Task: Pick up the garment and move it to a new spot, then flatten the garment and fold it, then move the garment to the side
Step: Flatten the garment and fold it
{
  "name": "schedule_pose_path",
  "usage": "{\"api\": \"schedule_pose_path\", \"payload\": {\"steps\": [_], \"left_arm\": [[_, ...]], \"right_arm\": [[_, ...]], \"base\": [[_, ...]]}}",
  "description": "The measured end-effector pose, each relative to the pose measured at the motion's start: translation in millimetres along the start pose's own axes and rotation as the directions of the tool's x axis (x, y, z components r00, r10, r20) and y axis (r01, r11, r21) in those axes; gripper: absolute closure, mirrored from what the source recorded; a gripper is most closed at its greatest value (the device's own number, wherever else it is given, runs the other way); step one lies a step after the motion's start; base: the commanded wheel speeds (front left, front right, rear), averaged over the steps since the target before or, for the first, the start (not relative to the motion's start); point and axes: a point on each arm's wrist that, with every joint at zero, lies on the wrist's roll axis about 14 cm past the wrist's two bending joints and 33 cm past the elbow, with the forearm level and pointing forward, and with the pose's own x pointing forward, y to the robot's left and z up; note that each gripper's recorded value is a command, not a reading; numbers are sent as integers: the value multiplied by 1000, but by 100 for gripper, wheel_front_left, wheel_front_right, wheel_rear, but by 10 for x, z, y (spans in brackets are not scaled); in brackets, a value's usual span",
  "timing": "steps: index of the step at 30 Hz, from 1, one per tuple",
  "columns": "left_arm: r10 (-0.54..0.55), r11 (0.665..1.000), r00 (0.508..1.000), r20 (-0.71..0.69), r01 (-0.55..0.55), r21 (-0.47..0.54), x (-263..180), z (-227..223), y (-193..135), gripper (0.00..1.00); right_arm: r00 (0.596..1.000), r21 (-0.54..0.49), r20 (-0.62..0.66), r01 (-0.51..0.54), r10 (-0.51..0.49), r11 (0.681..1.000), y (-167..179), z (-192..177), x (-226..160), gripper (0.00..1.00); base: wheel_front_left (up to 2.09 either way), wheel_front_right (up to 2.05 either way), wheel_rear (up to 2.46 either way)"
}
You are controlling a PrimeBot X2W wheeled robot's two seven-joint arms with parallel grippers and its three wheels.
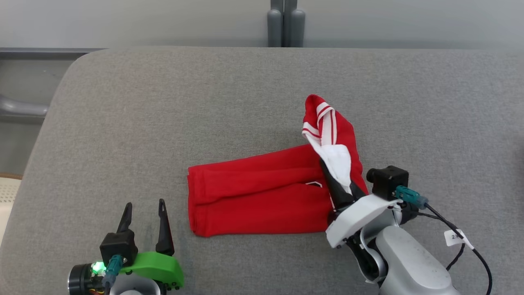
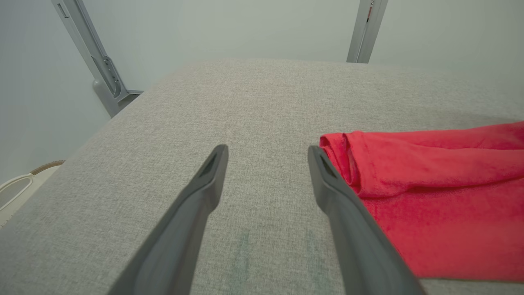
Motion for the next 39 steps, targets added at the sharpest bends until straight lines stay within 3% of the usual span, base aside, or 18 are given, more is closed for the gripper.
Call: {"api": "schedule_pose_path", "payload": {"steps": [7, 18, 19, 20, 21, 25, 29, 39], "left_arm": [[4, 1000, 1000, 9, -4, 9, -112, 26, 34, 0], [108, 994, 994, 16, -108, -2, -376, 46, 333, 0], [120, 993, 993, 16, -120, -3, -399, 44, 365, 0], [134, 991, 991, 15, -134, -4, -428, 41, 405, 0], [147, 989, 989, 14, -147, -5, -455, 37, 441, 0], [198, 980, 980, 12, -198, -6, -534, 33, 581, 0], [221, 975, 975, 11, -221, -4, -529, 33, 646, 0], [135, 990, 989, 53, -137, 22, -207, 187, 422, 0]], "right_arm": [[981, 20, -64, -185, 186, 983, 607, -157, 223, 100], [916, 48, -165, -362, 364, 931, 1246, -482, 472, 100], [913, 50, -176, -365, 368, 929, 1267, -517, 488, 85], [909, 53, -187, -370, 373, 928, 1290, -556, 505, 54], [904, 55, -192, -378, 381, 924, 1322, -579, 523, 4], [893, 71, -176, -409, 415, 910, 1468, -556, 615, 0], [914, 60, -132, -379, 383, 924, 1357, -431, 719, 0], [993, -43, 0, -115, 115, 992, 357, -35, 653, 0]], "base": [[0, 0, 0], [0, 0, 0], [0, 0, 0], [0, 0, 0], [0, 0, 0], [0, 0, 0], [0, 0, 0], [0, 0, 0]]}}
